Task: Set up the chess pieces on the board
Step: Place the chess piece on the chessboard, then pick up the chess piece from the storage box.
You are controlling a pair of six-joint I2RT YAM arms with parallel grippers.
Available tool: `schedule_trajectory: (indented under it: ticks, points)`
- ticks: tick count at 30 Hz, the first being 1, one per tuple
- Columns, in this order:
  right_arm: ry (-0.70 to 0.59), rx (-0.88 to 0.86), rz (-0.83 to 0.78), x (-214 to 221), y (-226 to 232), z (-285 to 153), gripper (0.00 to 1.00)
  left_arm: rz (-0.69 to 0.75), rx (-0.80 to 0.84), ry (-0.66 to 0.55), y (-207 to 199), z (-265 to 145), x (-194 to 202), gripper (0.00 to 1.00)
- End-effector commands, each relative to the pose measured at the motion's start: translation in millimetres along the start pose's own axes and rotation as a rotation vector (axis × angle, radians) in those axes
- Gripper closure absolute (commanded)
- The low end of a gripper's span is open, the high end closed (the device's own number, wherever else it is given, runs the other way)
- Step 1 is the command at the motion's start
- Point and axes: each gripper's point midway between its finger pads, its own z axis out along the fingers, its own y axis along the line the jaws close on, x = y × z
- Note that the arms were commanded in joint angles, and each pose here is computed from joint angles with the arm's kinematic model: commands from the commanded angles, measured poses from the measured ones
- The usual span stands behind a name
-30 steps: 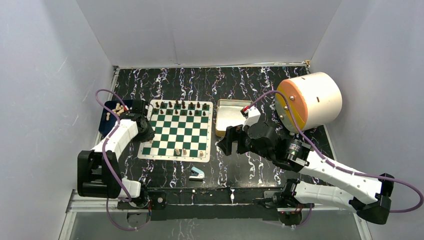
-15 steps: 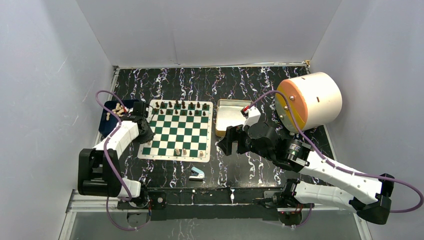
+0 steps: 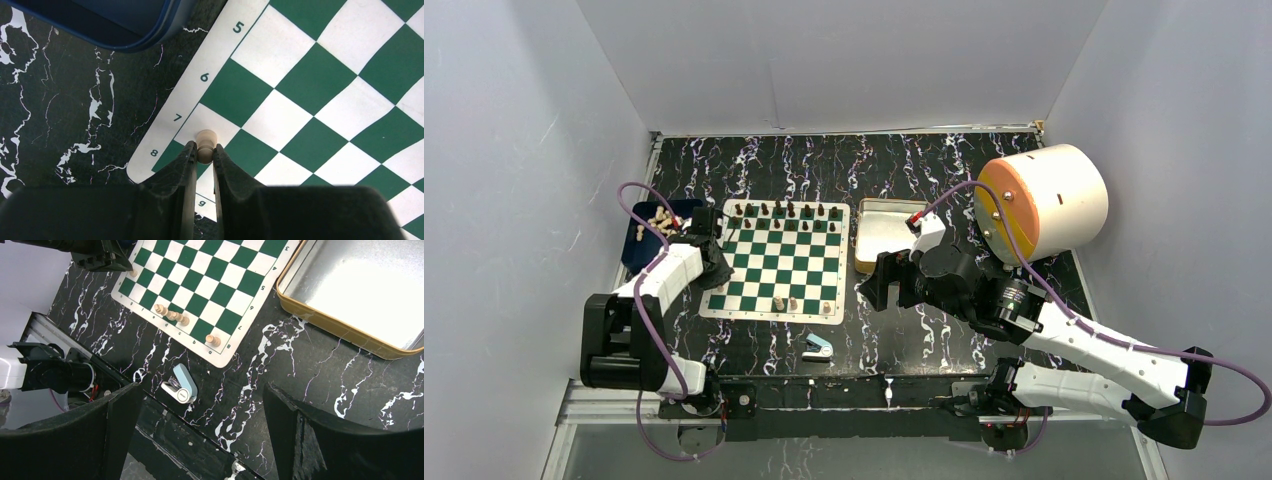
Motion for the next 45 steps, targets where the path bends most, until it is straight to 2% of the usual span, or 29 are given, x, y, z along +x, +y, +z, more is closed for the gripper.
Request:
schedule_trajectory:
  ticks: [1,6,10,15,25,30,37,45]
  points:
    - [-0.036,-0.006,0.025,-8.5,1.8,-2.7,0.01,0.01,-0.027,-0.014,3.2,2.5,-3.6,0.88]
    - [-0.041,-0.01,0.033,-8.4,0.9,-5.4,0.01,0.018,-0.028,-0.011,3.1,3.9,-3.3,0.86]
    - [-0.047,-0.005,0.034,-9.1,-0.4,-5.8,0.01,0.02,-0.026,-0.01,2.9,2.5,-3.7,0.73]
    - [-0.043,-0.004,0.033,-8.1,-0.3,-4.8,0.01,0.026,0.001,-0.039,-0.4,-14.5,-17.0,0.66]
    - [-0.048,-0.003,0.028,-11.7,0.8,-6.2,0.01,0.047,0.022,-0.122,-7.1,-50.0,-64.4,0.67]
    - [-0.07,0.001,0.036,-15.5,-2.0,-12.1,0.01,0.042,0.0,-0.132,-0.7,-46.1,-94.6,0.7]
    - [-0.065,0.017,0.023,-17.7,-3.5,-13.6,0.01,-0.073,-0.042,-0.122,37.7,-25.9,-135.1,0.72]
    - [-0.06,0.015,0.006,-22.0,2.0,-8.2,0.01,-0.148,-0.072,-0.174,41.9,-4.3,-168.7,0.71]
